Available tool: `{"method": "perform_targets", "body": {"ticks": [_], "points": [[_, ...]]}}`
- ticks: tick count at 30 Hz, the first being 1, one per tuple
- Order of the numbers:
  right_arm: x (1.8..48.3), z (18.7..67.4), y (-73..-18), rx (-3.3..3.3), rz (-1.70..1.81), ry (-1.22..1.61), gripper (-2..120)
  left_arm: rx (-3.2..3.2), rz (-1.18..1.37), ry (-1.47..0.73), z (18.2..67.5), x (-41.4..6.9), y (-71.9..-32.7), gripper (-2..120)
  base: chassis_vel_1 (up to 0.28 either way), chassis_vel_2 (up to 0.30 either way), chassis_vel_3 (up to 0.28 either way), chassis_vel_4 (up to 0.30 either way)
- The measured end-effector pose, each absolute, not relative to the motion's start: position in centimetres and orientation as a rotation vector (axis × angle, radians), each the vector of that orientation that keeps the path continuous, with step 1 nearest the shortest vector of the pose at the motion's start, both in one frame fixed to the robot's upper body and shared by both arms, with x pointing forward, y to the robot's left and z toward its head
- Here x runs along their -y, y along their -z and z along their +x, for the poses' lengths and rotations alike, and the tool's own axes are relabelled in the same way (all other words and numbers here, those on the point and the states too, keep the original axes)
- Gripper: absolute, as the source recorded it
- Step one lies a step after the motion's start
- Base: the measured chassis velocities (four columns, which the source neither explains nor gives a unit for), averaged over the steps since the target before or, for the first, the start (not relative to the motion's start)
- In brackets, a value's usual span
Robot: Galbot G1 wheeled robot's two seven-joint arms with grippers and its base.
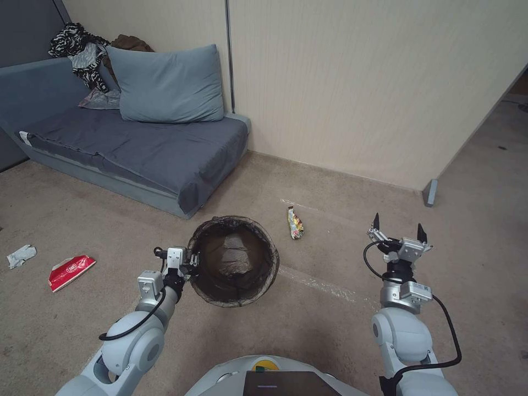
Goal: Pick up the trash bin, then pick up the garbage from the floor and place it into the trash bin.
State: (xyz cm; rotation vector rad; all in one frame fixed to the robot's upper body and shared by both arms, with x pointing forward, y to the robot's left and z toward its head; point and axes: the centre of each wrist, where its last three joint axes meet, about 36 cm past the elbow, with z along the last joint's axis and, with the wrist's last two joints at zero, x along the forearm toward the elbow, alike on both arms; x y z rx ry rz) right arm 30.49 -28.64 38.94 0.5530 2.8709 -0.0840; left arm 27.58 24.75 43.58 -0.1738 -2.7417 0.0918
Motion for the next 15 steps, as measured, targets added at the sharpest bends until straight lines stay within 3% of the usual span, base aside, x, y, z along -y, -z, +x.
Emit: {"method": "perform_targets", "body": {"ticks": [15], "points": [[28.1, 30.4, -38.7, -2.866, 0.568, 0.089, 100, 2.703, -0.134, -0.129, 26.6, -23.5, -41.8, 2, 0.0, 0.0, 0.0, 0.0]]}}
